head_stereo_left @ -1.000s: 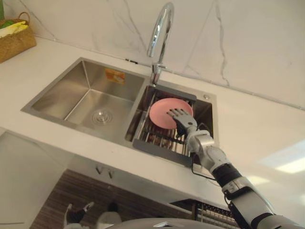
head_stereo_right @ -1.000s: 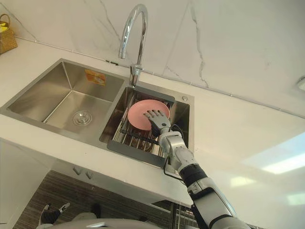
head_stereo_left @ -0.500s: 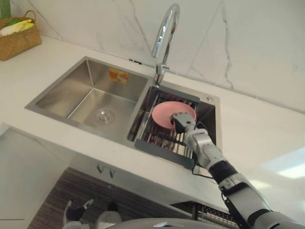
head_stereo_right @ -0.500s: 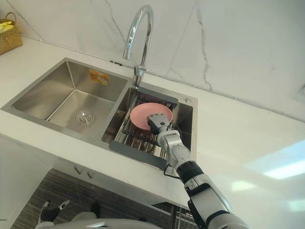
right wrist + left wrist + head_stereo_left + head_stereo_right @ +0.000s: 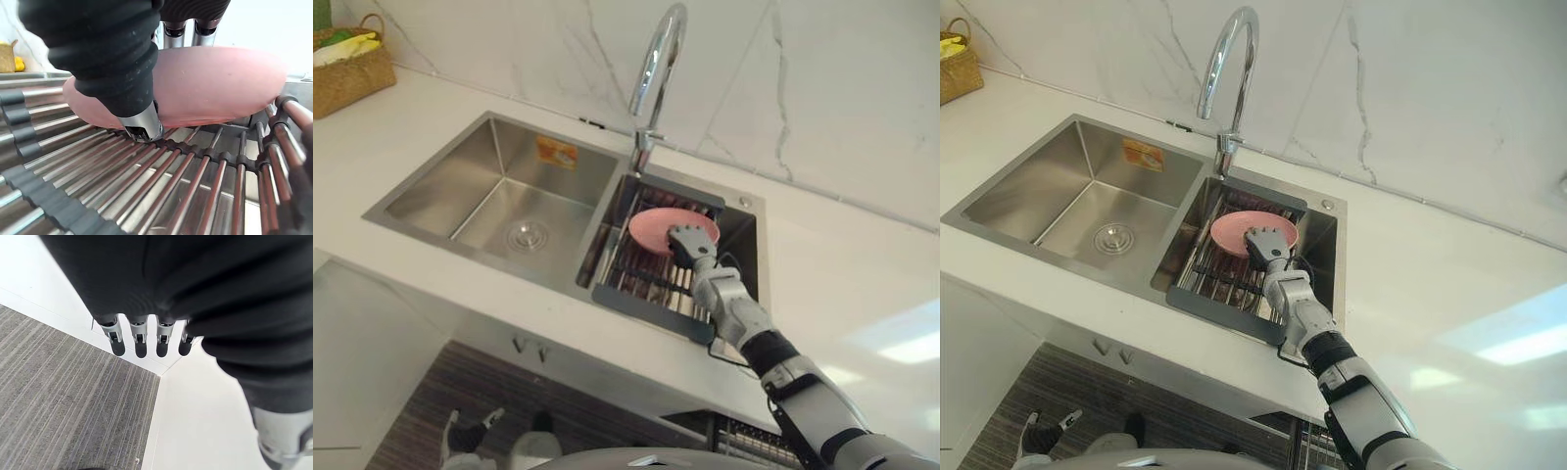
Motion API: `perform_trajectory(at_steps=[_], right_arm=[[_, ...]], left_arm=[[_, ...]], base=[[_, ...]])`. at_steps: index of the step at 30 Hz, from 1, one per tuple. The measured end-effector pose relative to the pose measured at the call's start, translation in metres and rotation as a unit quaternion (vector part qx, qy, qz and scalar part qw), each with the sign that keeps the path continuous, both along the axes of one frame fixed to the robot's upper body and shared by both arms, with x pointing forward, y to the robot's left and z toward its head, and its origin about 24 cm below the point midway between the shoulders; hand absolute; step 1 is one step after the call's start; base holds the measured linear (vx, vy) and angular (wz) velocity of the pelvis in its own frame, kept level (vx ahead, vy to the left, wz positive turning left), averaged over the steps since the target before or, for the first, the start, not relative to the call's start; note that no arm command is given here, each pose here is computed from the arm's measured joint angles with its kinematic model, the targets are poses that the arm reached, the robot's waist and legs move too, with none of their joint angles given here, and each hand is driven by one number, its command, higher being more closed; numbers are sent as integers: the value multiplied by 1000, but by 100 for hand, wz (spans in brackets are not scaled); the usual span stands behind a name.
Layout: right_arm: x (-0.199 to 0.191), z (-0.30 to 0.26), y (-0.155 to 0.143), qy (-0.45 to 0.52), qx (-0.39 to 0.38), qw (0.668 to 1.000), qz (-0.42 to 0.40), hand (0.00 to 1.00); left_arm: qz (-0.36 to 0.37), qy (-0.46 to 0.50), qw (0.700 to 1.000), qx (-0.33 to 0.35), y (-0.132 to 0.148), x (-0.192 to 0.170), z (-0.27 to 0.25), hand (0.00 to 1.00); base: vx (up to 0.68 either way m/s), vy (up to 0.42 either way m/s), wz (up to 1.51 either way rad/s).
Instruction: Walk over to the sink, pick up the cup, carry it to the dishwasher, place the cup inside the dishwasher, then close the dishwasher door
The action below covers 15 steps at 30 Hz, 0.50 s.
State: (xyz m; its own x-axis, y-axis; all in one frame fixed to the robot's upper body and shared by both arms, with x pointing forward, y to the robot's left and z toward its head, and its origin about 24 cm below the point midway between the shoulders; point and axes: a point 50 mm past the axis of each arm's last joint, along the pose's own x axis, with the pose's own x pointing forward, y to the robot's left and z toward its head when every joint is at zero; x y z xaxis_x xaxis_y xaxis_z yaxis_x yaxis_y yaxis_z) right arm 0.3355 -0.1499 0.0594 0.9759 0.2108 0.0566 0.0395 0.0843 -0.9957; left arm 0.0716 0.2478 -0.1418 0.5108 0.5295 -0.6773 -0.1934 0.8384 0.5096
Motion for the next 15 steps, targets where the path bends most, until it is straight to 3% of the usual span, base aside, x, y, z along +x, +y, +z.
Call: perform_trajectory(at_steps=[15], right_arm=[[-6, 53, -4, -80, 142, 986, 43, 100]], left_arm=[[1, -12, 1000, 1, -1, 1, 3, 0]], base=[[0, 0, 0]])
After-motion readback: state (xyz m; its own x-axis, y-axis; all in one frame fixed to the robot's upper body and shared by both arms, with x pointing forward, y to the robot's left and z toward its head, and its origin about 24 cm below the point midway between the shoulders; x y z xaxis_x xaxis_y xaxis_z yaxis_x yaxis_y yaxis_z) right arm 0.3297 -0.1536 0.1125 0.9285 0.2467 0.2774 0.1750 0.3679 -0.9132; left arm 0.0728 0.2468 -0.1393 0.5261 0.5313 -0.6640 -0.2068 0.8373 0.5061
